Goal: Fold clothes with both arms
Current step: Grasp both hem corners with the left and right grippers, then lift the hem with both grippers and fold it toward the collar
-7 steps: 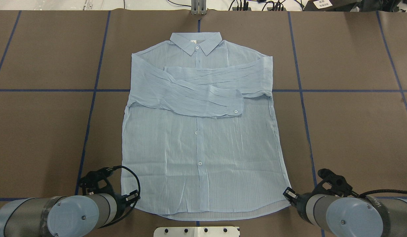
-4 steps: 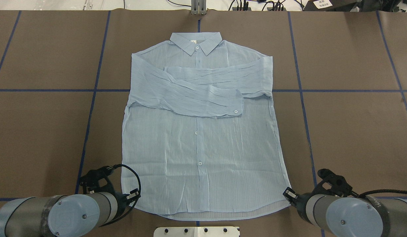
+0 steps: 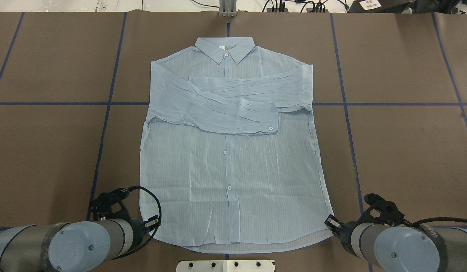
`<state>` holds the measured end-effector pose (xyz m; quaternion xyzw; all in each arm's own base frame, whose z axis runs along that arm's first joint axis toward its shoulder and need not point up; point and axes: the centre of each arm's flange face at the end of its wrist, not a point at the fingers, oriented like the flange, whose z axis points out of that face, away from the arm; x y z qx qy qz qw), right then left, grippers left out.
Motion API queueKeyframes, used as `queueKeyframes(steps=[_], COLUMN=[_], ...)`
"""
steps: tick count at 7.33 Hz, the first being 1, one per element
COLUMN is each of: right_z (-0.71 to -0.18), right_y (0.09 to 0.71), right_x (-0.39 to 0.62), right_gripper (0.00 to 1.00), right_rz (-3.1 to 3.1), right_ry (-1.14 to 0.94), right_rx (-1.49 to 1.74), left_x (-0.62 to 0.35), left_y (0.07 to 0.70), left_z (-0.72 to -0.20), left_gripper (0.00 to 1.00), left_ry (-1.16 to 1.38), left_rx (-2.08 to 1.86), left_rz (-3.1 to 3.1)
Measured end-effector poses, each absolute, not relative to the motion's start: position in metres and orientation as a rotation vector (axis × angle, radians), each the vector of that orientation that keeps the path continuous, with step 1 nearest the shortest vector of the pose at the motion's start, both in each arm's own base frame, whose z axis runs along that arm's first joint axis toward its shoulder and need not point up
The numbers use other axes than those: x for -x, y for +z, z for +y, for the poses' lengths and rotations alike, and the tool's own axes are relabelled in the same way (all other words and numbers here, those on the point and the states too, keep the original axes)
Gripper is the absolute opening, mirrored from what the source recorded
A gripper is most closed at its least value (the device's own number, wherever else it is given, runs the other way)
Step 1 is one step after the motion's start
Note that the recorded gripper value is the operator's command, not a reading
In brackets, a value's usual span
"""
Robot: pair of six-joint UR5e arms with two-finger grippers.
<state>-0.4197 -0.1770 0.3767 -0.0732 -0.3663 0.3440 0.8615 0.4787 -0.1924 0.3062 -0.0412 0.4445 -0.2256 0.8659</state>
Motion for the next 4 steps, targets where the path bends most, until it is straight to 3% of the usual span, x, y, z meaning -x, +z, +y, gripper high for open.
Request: queueKeyframes(steps=[4], right_z=[-0.188], right_y=[0.339], right_x=[0.376], right_gripper=[0.0], right_rz=[-0.843], right_ry=[0.755], right_rx=[0.152], left_x=[-0.398], left_y=[0.232], left_z=[-0.192], left_gripper=[0.0], left_ry=[-0.529], left_rx=[0.212], left_rz=[1.1])
